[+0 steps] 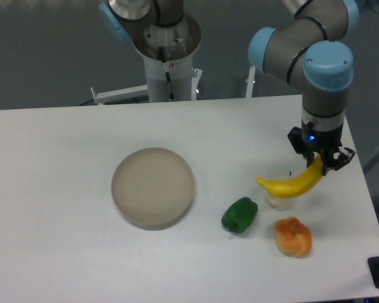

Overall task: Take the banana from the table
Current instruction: 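Lift the grasped banana up off the table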

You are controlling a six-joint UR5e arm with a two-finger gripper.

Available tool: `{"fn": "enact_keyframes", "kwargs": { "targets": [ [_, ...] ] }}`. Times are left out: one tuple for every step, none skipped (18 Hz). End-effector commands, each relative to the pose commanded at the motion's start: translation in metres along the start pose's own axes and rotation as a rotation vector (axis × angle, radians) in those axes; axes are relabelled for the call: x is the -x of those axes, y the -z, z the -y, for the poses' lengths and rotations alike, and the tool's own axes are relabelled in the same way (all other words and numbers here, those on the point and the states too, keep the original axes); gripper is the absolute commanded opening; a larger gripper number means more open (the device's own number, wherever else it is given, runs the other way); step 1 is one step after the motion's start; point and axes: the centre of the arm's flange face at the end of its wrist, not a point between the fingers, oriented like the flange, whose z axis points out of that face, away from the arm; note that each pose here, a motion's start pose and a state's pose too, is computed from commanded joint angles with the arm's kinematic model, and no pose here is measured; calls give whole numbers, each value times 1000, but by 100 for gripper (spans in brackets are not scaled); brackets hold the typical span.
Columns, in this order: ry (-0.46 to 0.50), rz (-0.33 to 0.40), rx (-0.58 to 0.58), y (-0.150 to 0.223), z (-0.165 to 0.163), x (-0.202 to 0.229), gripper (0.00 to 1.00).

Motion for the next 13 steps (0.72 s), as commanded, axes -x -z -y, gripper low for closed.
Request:
{"fn": "enact_keyframes", "kwargs": {
  "targets": [
    [2, 0, 0, 0, 0, 0, 31],
    [0, 0, 0, -2, 1, 1, 31],
    [-6, 0, -3, -2, 6, 0, 31],
    [-6, 0, -3, -3, 8, -1, 31],
    [-7, -1, -4, -4, 9, -1, 31],
    [-7, 0, -4, -4, 10, 0, 31],
    [-10, 2, -5, -3, 12, 0, 31],
    [-11, 2, -4, -3, 13, 0, 31],
    [-11, 2, -4, -3, 13, 0, 31],
    [-11, 2, -4, -3, 13, 0, 31],
    [-11, 3, -6, -3, 13, 0, 31],
    [-11, 5, -6, -3, 13, 1, 31],
    [-12, 8, -6, -2, 14, 2, 31]
  ]
}}
